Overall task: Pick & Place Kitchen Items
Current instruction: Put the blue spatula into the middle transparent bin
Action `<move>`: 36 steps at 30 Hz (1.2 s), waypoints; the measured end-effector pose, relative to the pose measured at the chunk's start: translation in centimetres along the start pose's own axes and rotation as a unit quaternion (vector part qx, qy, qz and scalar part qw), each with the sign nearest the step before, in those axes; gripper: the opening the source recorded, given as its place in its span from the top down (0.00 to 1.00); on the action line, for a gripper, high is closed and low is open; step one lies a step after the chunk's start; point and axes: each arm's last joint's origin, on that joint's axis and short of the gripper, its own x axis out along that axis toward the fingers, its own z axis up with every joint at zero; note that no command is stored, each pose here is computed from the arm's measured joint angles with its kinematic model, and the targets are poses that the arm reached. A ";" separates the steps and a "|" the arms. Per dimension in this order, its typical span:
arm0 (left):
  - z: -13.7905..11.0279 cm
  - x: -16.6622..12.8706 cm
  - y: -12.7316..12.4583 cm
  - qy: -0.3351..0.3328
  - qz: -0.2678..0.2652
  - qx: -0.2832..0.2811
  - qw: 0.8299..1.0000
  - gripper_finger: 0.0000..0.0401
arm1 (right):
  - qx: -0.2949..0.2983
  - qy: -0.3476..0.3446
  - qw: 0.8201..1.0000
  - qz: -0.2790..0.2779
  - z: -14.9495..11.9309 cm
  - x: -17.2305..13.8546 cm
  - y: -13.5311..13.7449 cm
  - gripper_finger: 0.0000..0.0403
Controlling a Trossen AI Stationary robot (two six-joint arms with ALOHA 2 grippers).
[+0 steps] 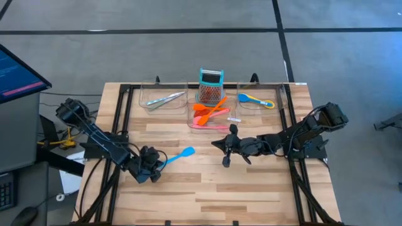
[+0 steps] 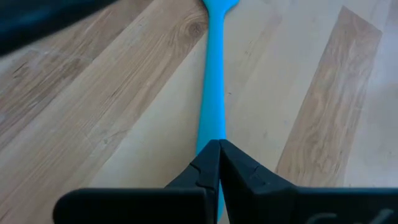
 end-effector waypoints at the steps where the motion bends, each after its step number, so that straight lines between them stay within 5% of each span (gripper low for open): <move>1: 0.0 0.0 0.0 0.000 0.000 0.000 1.000 1.00 | 0.000 0.000 1.000 0.000 0.0 0.0 0.0 1.00; 16: -0.4 0.2 0.7 0.006 0.010 -0.003 1.000 1.00 | 0.007 -0.006 0.999 0.045 0.3 0.0 0.3 1.00; 22: -0.7 0.4 1.2 -0.001 0.003 -0.025 1.000 1.00 | -0.010 0.024 0.998 0.064 -0.8 3.1 1.9 1.00; 30: -0.8 0.4 1.2 -0.002 -0.001 -0.015 1.000 1.00 | -0.122 0.062 0.988 0.076 -2.8 9.8 4.1 1.00; 36: -0.8 0.5 1.2 -0.002 -0.003 -0.015 1.000 1.00 | -0.209 0.142 0.965 0.076 -3.4 12.4 5.4 1.00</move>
